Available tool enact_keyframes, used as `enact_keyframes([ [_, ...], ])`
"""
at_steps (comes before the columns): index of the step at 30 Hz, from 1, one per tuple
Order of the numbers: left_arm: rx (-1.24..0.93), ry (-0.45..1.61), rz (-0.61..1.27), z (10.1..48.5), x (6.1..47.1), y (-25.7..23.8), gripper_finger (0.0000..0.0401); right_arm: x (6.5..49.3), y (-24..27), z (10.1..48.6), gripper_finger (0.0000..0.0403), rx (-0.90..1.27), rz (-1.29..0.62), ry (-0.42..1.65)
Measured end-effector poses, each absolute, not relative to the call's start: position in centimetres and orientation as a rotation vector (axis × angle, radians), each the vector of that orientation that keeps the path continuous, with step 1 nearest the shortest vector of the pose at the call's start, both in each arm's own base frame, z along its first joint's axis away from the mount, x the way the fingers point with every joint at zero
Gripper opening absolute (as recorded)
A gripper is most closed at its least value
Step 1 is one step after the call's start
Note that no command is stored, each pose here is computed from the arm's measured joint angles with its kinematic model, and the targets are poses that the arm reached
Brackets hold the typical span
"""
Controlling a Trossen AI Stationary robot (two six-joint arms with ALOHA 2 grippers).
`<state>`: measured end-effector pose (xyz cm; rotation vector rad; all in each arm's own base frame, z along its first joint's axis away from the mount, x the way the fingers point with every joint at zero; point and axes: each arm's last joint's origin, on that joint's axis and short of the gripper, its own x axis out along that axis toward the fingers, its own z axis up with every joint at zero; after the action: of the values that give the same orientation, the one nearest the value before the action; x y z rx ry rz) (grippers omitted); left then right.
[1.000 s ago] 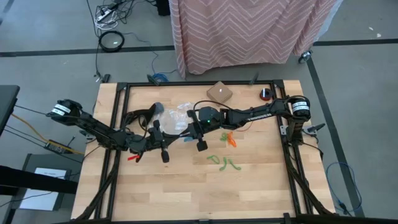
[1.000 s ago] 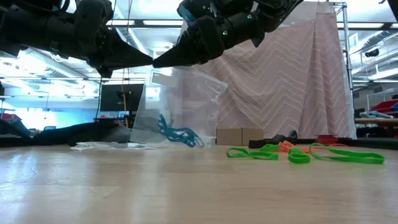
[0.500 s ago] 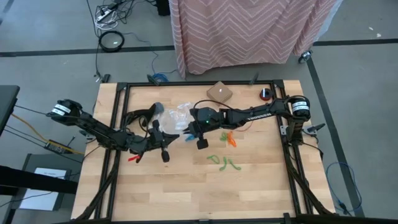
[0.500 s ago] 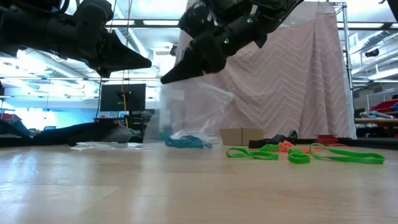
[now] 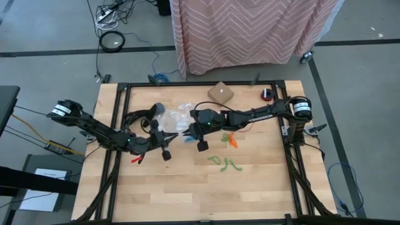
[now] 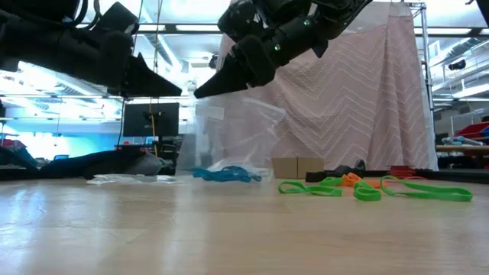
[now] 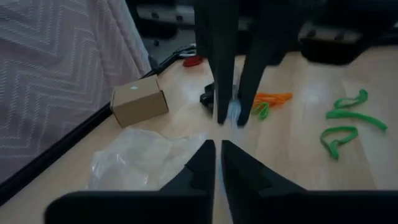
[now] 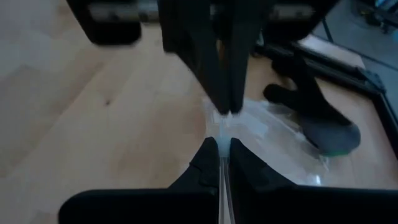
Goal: Sort rubber bands
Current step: Close the transparent zip bag
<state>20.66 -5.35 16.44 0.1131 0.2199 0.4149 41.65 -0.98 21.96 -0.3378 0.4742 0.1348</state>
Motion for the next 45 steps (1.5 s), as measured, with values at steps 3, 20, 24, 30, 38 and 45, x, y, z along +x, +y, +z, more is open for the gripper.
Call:
enact_keyframes([
  [3,0.11,0.209,0.407,16.5,20.7,-5.4,0.0068,41.7,-0.9,22.1,0.0001,-0.341,0.145,0.454],
  [20,0.095,0.141,0.349,17.3,20.9,-5.6,0.0184,41.9,-0.9,22.6,0.0001,-0.344,0.149,0.402],
  [24,0.095,0.123,0.337,17.5,20.9,-5.6,0.0143,41.9,-0.9,22.6,0.0001,-0.344,0.148,0.401],
  [30,0.104,0.109,0.336,17.7,21.0,-5.6,0.0087,41.9,-0.9,22.5,0.0001,-0.341,0.148,0.403],
  [38,0.097,0.097,0.315,17.8,21.0,-5.7,0.002,41.9,-0.8,22.6,0.0001,-0.336,0.162,0.396],
  [45,0.071,0.103,0.318,17.7,21.0,-5.7,0.0003,42.0,-0.8,22.6,0.0001,-0.333,0.166,0.386],
])
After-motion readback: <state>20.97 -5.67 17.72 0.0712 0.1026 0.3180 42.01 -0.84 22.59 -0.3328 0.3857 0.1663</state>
